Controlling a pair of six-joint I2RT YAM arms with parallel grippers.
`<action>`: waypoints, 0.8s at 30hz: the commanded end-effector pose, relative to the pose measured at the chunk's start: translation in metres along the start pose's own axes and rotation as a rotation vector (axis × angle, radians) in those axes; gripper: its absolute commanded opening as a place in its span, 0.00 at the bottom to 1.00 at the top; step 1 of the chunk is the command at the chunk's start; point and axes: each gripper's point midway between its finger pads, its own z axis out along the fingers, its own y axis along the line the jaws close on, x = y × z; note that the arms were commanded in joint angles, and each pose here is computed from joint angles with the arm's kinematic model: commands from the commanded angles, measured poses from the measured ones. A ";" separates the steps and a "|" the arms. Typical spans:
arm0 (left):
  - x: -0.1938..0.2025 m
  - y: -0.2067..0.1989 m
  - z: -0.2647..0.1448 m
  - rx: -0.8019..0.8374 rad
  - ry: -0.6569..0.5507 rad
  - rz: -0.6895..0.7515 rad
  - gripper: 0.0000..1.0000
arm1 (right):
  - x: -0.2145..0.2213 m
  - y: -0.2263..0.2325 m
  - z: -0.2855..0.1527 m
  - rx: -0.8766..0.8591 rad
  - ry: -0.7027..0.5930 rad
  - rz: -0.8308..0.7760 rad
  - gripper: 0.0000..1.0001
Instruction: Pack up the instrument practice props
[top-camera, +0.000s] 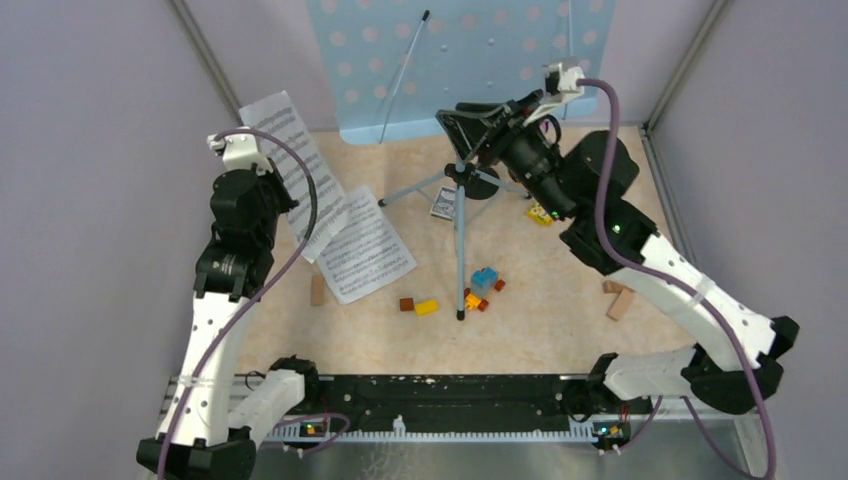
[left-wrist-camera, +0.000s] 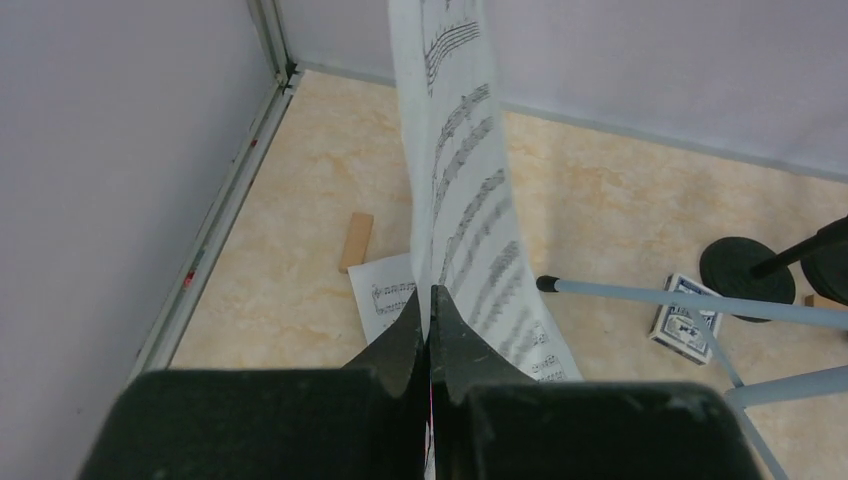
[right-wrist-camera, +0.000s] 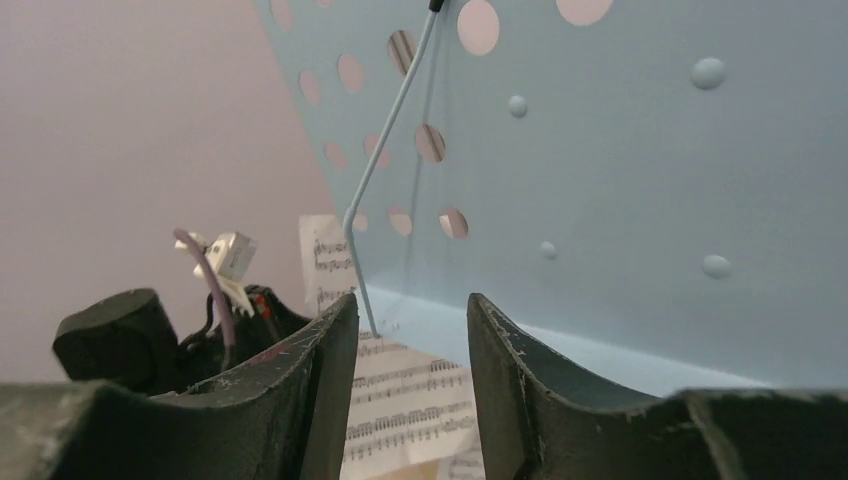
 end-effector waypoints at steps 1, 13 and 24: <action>0.008 -0.005 0.014 0.036 -0.018 0.004 0.00 | -0.014 0.008 -0.042 -0.079 -0.004 -0.079 0.44; 0.090 -0.070 0.042 0.449 0.183 -0.239 0.00 | 0.045 -0.042 -0.143 0.048 0.192 -0.059 0.44; 0.120 -0.045 0.050 0.354 0.265 -0.405 0.00 | 0.088 -0.071 -0.178 0.145 0.265 0.007 0.44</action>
